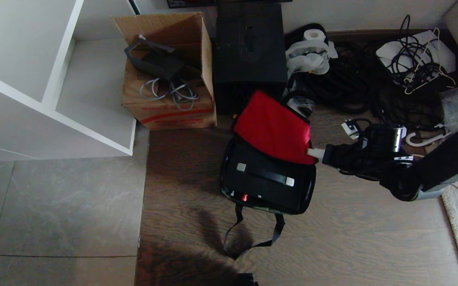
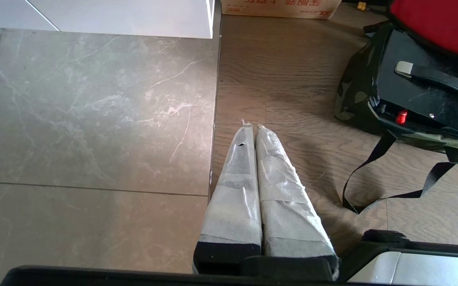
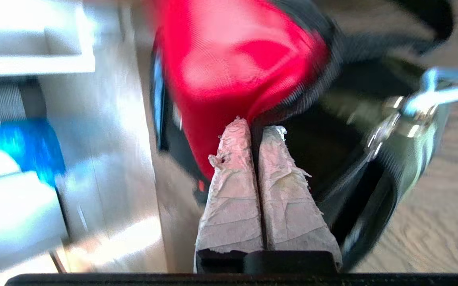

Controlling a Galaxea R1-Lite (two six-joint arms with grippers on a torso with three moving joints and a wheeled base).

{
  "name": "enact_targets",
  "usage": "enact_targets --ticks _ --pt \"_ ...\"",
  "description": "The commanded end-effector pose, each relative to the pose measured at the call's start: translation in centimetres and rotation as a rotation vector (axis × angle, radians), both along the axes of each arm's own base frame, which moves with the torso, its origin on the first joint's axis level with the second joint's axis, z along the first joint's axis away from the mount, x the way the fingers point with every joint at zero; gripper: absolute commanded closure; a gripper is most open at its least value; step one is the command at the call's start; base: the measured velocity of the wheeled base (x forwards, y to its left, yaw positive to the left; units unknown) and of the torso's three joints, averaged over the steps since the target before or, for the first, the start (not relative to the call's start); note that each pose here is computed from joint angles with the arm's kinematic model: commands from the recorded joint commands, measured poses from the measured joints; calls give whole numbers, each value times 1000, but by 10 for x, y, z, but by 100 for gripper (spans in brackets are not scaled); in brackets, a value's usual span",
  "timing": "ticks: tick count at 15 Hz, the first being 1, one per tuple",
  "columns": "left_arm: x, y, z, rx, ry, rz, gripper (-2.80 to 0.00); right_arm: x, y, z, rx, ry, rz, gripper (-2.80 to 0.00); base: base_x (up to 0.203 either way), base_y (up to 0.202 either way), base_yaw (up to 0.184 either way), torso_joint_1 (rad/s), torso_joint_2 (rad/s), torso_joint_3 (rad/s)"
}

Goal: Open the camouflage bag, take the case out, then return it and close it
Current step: Close the top of the storage box

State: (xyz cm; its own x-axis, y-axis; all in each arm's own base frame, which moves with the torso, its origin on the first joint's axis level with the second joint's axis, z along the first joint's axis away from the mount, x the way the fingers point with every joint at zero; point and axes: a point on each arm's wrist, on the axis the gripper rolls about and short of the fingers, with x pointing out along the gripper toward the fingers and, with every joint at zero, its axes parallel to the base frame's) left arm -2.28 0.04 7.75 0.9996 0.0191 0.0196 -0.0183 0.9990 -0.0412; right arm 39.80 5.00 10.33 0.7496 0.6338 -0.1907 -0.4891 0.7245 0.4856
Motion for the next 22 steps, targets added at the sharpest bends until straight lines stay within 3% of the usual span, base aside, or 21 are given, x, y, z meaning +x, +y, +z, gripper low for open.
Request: enact_targets --ticks 1,6,10,12,17,20,22 --pt "1 0 -3 -1 7 1 0 -11 0 -1 -39 -62 46 0 0 0 0 0 0 0" --pt "1 0 -2 -1 6 0 0 -26 0 -16 -102 -65 123 0 0 0 0 0 0 0" --pt "1 0 -2 -1 6 1 0 -46 -2 -38 -136 0 194 0 0 0 0 0 0 0" --pt "1 0 -3 -1 7 1 0 -47 -2 -40 -142 0 202 -280 0 0 0 0 0 0" --pt "1 0 -2 -1 6 1 0 -70 -8 -42 -160 31 258 -280 0 0 0 0 0 0" --pt "1 0 -3 -1 7 0 0 -88 -29 -23 -116 0 348 -280 0 0 0 0 0 0" --pt "1 0 -2 -1 6 0 0 -112 -45 10 -67 -16 393 -280 0 0 0 0 0 0"
